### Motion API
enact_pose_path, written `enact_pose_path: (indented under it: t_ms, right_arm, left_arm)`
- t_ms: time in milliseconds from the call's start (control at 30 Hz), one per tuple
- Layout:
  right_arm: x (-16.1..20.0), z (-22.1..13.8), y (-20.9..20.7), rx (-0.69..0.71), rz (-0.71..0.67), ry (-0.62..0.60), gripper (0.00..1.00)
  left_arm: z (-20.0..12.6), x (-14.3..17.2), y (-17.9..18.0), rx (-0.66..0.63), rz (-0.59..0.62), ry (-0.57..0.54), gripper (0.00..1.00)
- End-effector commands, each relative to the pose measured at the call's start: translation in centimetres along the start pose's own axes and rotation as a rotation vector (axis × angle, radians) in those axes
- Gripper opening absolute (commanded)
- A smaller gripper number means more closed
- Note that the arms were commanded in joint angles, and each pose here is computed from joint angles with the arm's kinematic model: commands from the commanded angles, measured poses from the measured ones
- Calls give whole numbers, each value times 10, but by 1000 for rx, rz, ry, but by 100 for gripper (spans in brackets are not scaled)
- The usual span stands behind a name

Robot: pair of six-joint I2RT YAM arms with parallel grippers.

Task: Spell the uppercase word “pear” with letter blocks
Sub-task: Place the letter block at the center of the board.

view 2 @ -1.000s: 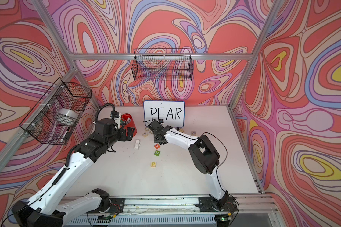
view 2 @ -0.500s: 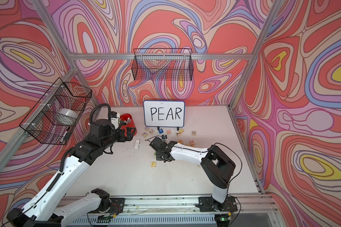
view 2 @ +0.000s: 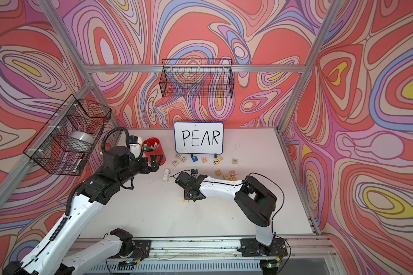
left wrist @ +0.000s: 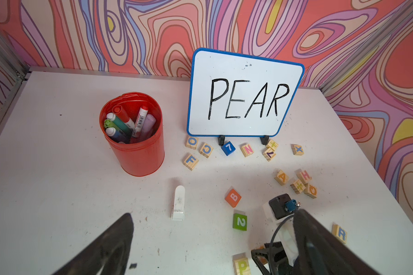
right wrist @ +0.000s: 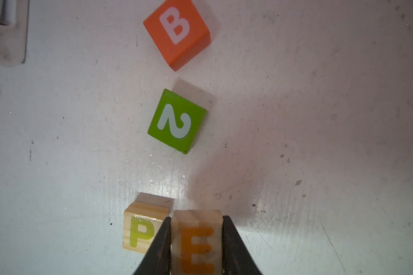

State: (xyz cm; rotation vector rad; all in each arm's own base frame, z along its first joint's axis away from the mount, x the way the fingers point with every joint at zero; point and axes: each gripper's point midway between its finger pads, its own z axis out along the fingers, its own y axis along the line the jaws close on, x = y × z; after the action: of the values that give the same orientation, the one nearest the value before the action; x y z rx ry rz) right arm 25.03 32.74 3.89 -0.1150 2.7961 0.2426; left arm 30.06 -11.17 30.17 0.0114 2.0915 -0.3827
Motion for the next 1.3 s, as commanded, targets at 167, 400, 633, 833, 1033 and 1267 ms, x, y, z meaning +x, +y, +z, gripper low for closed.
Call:
enact_pose_path:
  t_ms: [167, 400, 633, 833, 1033, 1267]
  right_arm:
    - [11, 8, 3, 13, -19, 50, 28]
    - [11, 10, 5, 7, -22, 58, 30]
    - [13, 15, 8, 7, -32, 75, 32]
    - [13, 14, 8, 7, -34, 75, 35]
    - [13, 14, 8, 5, -36, 75, 38]
    - [11, 10, 9, -6, -37, 63, 40]
  left_arm:
    - [-14, -9, 3, -16, 1, -35, 100]
    - [-17, -11, 3, -13, 3, -48, 100]
    - [-20, -13, 5, -24, 9, -62, 100]
    - [-21, -14, 5, -25, 13, -69, 100]
    - [-22, -14, 5, -21, 16, -71, 100]
    - [-21, -14, 5, -23, 20, -68, 100]
